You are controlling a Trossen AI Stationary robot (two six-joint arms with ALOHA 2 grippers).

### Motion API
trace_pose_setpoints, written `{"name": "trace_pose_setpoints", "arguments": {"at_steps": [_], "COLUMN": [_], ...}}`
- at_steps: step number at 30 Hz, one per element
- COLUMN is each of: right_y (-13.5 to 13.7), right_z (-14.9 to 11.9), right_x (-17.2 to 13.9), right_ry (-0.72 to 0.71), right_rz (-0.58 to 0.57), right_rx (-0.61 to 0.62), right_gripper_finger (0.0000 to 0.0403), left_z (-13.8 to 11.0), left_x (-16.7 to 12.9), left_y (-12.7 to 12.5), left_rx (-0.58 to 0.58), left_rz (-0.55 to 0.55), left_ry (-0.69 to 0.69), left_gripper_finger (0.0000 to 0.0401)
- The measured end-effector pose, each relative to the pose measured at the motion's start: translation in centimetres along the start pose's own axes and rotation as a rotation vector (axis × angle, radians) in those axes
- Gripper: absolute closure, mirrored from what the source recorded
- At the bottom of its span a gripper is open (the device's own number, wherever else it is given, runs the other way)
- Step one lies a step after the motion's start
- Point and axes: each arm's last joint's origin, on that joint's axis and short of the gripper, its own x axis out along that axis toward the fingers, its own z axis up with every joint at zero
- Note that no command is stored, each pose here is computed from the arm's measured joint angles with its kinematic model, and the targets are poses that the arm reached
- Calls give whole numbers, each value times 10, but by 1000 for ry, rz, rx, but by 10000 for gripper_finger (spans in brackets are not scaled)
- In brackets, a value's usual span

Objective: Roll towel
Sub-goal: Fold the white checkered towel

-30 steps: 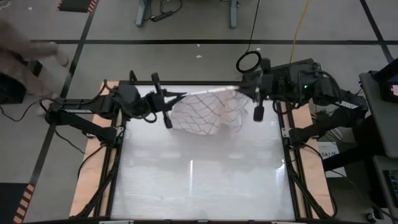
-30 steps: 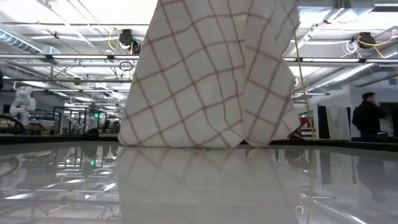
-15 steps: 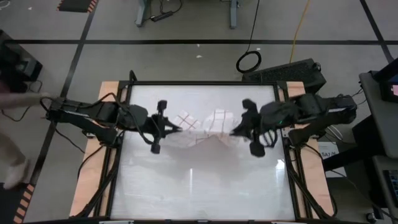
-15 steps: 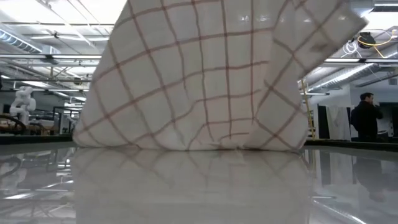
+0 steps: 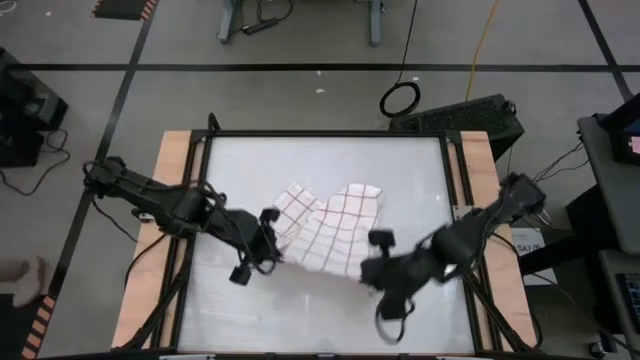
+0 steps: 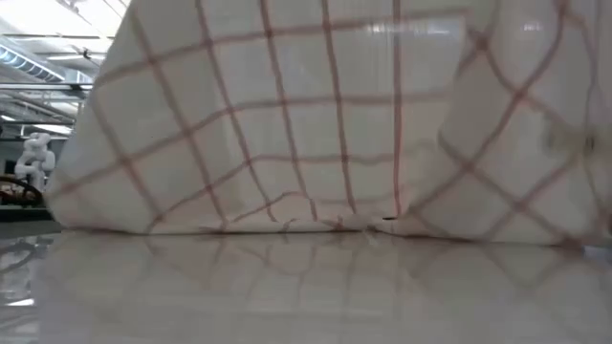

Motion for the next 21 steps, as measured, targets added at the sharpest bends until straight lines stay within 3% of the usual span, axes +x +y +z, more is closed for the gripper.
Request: {"name": "trace_pose_setpoints", "arguments": {"at_steps": [6, 10, 12, 16, 18, 21], "right_y": [32, 46, 54, 68, 71, 74], "right_z": [-7, -13, -19, -28, -29, -31], "right_x": [67, 100, 111, 121, 124, 123], "right_ry": [24, 71, 102, 128, 122, 98], "right_rz": [-60, -14, 20, 52, 51, 17], "right_rx": [52, 63, 62, 65, 76, 69], "right_gripper_finger": [403, 403, 403, 403, 403, 403], "left_z": [-3, -6, -6, -9, -16, -35], "left_x": [15, 16, 16, 17, 26, 41], "left_y": [-4, -5, -1, 21, 35, 65], "left_rx": [-18, -37, -38, -114, -140, -216], "left_rz": [-2, 20, 164, 572, 674, 740], "left_ry": [57, 93, 85, 94, 122, 205], "left_gripper_finger": [280, 221, 200, 183, 182, 182]}}
